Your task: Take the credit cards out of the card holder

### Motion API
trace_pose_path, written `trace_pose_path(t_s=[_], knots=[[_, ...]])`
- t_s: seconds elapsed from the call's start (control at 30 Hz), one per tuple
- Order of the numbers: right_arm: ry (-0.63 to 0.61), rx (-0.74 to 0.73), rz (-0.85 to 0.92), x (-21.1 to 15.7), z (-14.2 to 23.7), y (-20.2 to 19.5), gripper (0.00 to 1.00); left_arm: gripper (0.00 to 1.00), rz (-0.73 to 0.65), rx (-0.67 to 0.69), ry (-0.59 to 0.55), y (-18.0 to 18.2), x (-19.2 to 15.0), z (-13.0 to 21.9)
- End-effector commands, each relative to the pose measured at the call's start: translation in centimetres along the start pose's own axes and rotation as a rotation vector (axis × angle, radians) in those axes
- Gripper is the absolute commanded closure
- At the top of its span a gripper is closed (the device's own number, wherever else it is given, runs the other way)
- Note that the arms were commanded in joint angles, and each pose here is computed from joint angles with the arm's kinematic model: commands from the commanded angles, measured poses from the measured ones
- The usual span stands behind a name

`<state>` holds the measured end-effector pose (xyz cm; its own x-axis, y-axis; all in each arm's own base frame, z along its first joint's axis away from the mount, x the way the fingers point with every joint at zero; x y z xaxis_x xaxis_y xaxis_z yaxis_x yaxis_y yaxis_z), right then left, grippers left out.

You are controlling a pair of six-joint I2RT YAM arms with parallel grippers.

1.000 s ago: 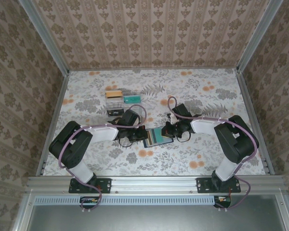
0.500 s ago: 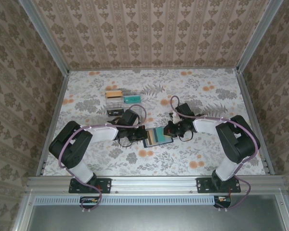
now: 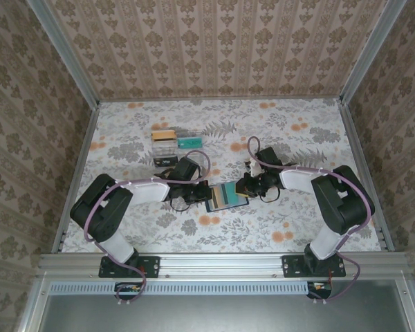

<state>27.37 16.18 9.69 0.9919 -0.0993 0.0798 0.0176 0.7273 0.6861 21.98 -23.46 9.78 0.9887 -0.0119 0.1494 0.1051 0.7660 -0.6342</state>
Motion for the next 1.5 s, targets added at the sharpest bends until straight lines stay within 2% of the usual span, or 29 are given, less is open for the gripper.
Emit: trace_pose_path(t_s=[0.0,0.63,0.73,0.83,1.03,1.47], knots=[[0.014,0.037,0.014,-0.2,-0.1,0.5,0.78,1.00,0.043,0.102,0.066,2.1,-1.2,-0.5],[0.060,0.071,0.035,-0.2,-2.6,1.9,0.74,1.00,0.044,0.100,0.067,2.1,-1.4,-0.5],[0.066,0.068,0.036,-0.4,-2.8,1.9,0.78,1.00,0.044,0.101,0.068,2.1,-1.4,-0.5],[0.062,0.050,0.035,-0.5,-2.6,1.6,0.89,1.00,0.044,0.101,0.066,2.1,-1.5,-0.4],[0.056,0.030,0.026,-0.7,-1.9,0.7,0.96,1.00,0.045,0.103,0.068,2.3,-1.6,-0.5],[0.010,0.012,-0.033,-1.4,0.6,-1.9,0.95,1.00,0.045,0.105,0.069,2.4,-1.6,-0.5]])
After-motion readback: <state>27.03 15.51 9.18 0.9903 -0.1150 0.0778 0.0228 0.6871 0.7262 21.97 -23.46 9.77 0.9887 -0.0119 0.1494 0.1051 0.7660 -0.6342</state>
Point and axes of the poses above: each hand's point on the last joint's axis, 136 mm out from that joint toward the fingers, its own z axis back along the fingers, its own y axis along the line the jaws close on, x = y × z, the point moved 9 cm from there along z, back along the fingers
